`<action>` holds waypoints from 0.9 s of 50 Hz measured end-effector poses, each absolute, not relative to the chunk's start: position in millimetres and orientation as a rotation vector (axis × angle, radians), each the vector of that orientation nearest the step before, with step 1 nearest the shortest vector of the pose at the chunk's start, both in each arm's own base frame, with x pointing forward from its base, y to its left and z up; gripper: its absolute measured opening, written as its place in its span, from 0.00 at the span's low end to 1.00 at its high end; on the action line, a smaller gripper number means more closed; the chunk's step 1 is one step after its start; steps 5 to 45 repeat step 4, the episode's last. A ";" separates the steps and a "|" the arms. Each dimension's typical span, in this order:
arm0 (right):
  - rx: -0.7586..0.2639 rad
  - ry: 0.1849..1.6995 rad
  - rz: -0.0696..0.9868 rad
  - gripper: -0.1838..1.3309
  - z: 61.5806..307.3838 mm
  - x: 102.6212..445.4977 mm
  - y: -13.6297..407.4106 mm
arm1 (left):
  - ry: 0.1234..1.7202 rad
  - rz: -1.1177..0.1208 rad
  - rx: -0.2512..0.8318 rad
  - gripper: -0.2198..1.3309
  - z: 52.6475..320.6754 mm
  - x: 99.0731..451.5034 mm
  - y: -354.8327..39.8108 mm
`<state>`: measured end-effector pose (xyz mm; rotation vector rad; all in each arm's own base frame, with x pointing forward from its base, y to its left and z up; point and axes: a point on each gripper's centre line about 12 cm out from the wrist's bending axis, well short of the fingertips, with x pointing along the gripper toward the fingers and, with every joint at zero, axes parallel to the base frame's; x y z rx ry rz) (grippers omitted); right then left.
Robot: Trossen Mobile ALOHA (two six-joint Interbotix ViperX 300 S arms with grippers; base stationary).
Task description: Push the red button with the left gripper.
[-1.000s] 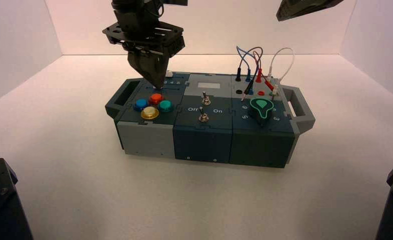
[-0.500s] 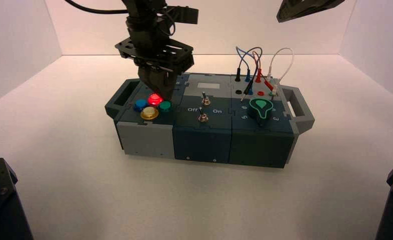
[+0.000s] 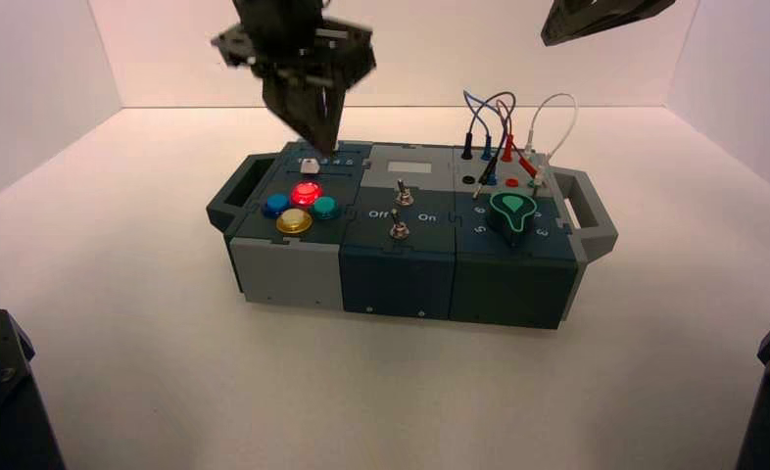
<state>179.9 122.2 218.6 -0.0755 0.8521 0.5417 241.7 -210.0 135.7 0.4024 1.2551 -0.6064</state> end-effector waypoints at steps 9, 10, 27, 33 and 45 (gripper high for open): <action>-0.078 0.863 0.540 0.03 216.4 180.4 122.6 | 1.246 -0.608 0.401 0.04 140.3 241.8 -210.0; -0.078 0.863 0.540 0.03 216.4 180.4 122.6 | 1.246 -0.608 0.401 0.04 140.3 241.8 -210.0; -0.078 0.863 0.540 0.03 216.4 180.4 122.6 | 1.246 -0.608 0.401 0.04 140.3 241.8 -210.0; -0.078 0.863 0.540 0.03 216.4 180.4 122.6 | 1.246 -0.608 0.401 0.04 140.3 241.8 -210.0; -0.078 0.863 0.540 0.03 216.4 180.4 122.6 | 1.246 -0.608 0.401 0.04 140.3 241.8 -210.0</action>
